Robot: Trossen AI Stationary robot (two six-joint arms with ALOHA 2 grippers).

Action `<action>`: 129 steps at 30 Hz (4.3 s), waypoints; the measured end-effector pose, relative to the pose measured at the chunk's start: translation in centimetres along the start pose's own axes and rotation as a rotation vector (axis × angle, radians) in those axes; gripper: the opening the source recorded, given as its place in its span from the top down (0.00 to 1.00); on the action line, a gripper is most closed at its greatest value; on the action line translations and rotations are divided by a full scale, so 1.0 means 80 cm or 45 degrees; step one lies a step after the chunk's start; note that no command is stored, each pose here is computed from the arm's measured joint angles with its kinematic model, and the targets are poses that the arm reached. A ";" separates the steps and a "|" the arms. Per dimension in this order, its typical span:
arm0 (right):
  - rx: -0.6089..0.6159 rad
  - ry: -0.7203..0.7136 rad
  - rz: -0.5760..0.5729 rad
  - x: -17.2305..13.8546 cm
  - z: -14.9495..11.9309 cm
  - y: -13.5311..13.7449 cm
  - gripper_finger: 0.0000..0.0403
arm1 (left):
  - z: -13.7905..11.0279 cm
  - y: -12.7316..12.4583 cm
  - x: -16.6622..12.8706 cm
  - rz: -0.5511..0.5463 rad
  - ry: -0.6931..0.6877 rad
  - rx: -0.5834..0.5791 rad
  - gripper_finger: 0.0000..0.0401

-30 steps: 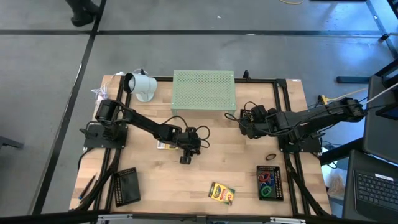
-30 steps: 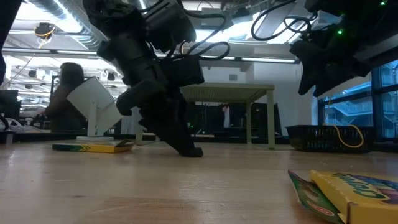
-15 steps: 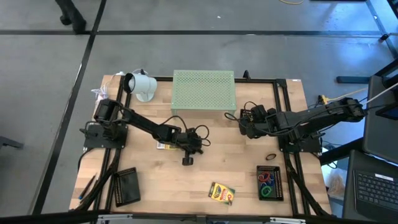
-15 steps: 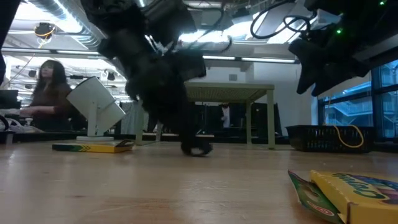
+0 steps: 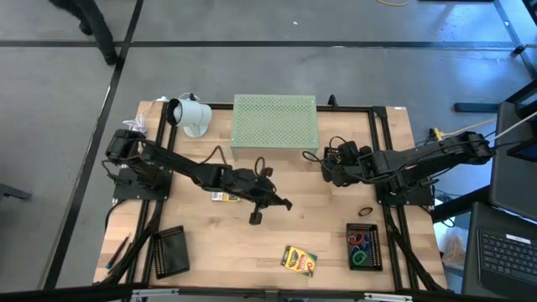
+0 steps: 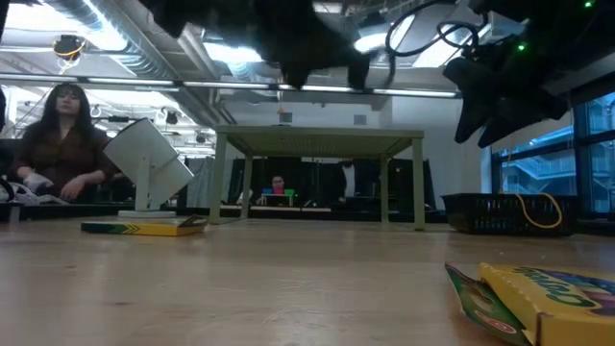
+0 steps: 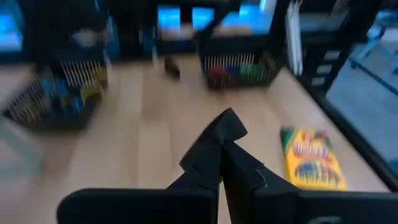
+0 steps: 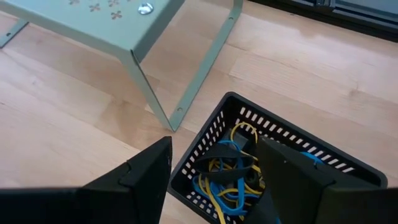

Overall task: Pick & Place Office Desk Supplies
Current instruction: Put the black rubber band into the top right black bin

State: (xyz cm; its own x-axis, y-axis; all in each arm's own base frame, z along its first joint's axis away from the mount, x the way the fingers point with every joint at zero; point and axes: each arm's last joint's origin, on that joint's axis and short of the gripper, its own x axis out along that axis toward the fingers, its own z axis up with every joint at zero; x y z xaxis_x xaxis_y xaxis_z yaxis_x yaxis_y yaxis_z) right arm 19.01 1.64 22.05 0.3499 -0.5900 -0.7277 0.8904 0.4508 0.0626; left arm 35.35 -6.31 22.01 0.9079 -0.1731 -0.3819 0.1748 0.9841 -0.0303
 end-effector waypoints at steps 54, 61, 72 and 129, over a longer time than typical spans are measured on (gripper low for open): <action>-1.004 -0.940 1.105 -0.091 -0.011 0.132 0.42 | 0.065 -0.040 -0.056 0.291 -0.398 0.165 0.99; -0.987 -0.960 1.099 -0.090 -0.012 0.135 0.43 | 0.066 -0.040 -0.056 0.291 -0.407 0.163 0.99; -0.982 -0.963 1.099 -0.091 -0.011 0.135 0.78 | 0.066 -0.040 -0.056 0.292 -0.406 0.163 0.99; -0.104 0.085 -0.093 -0.018 0.004 -0.037 0.84 | 0.021 -0.034 -0.051 0.476 0.025 -0.005 0.65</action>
State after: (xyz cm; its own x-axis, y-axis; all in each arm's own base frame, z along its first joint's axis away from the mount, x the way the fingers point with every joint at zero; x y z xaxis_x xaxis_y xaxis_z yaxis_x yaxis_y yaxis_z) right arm 15.94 0.91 23.11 0.2626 -0.5785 -0.7722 0.8853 0.4628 -0.0457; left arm 31.82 -8.32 25.23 0.9014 0.1990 -0.3846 -0.1687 0.9794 0.1112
